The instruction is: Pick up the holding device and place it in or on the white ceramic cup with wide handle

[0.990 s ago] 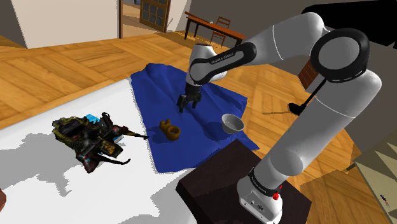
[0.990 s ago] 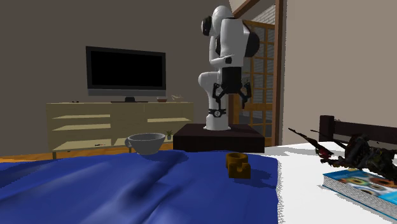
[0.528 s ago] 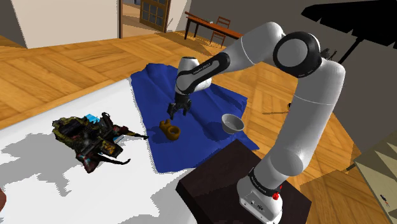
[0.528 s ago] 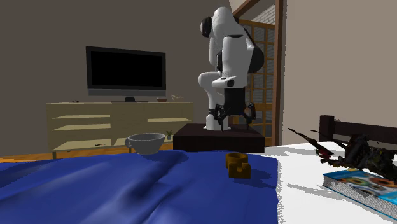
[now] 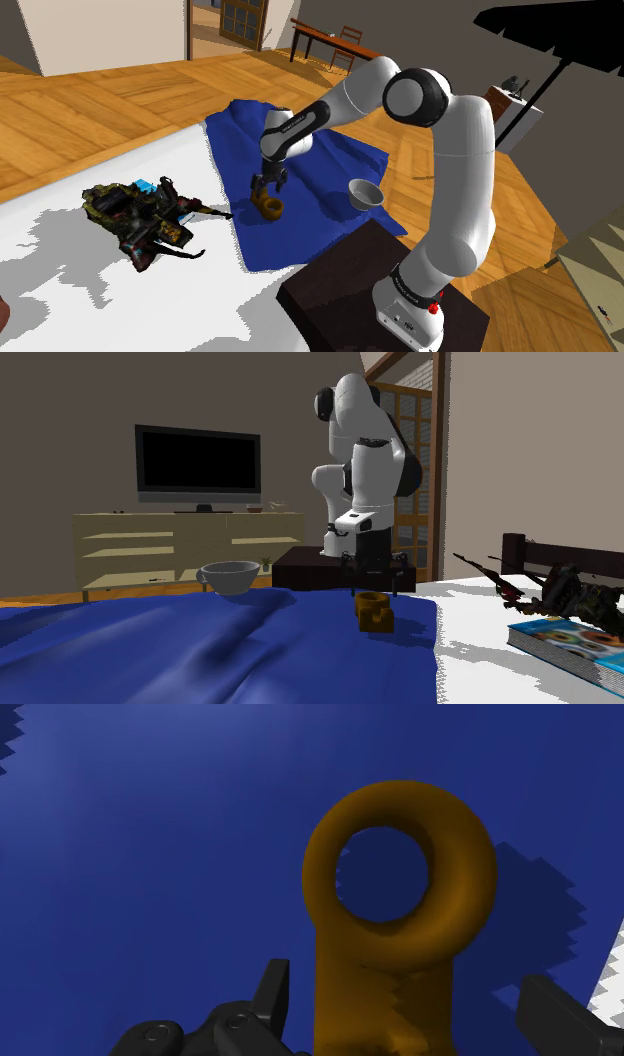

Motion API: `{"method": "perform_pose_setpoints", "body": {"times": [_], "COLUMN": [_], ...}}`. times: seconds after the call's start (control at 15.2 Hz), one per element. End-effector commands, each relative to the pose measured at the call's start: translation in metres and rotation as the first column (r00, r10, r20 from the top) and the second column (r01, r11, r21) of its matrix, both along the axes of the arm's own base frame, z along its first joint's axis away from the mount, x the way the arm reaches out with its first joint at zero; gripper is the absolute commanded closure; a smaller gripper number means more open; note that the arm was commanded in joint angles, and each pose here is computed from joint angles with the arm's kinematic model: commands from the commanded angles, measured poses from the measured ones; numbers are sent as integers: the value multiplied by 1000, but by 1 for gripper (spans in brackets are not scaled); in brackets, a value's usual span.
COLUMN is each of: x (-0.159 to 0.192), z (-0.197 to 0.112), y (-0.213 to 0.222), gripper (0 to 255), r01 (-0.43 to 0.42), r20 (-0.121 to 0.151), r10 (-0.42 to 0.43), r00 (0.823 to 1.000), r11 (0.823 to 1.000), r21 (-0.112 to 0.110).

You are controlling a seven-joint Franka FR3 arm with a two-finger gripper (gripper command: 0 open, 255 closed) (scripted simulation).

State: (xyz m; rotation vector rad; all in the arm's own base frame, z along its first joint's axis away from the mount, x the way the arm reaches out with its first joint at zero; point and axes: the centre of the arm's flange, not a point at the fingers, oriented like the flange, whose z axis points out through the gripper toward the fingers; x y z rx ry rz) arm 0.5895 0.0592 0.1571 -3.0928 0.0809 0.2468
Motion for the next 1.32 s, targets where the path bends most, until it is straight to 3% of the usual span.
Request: {"method": "perform_pose_setpoints", "body": {"times": [0.0,0.33,0.86,0.92,1.25], "x": [1,-4,-4,-4,-4], "z": [-14,-43,-43,-43,-43], "y": [0,1,1,1,1], "gripper": [0,0,0,255,255], "r01": [2,2,2,2,2], "r20": [-1,-1,-1,-1,-1], "r10": [-2,-2,-2,-2,-2], "r00": [1000,1000,1000,1000,1000], "r11": [1000,1000,1000,1000,1000], "r21": [1,1,1,1,1]}}
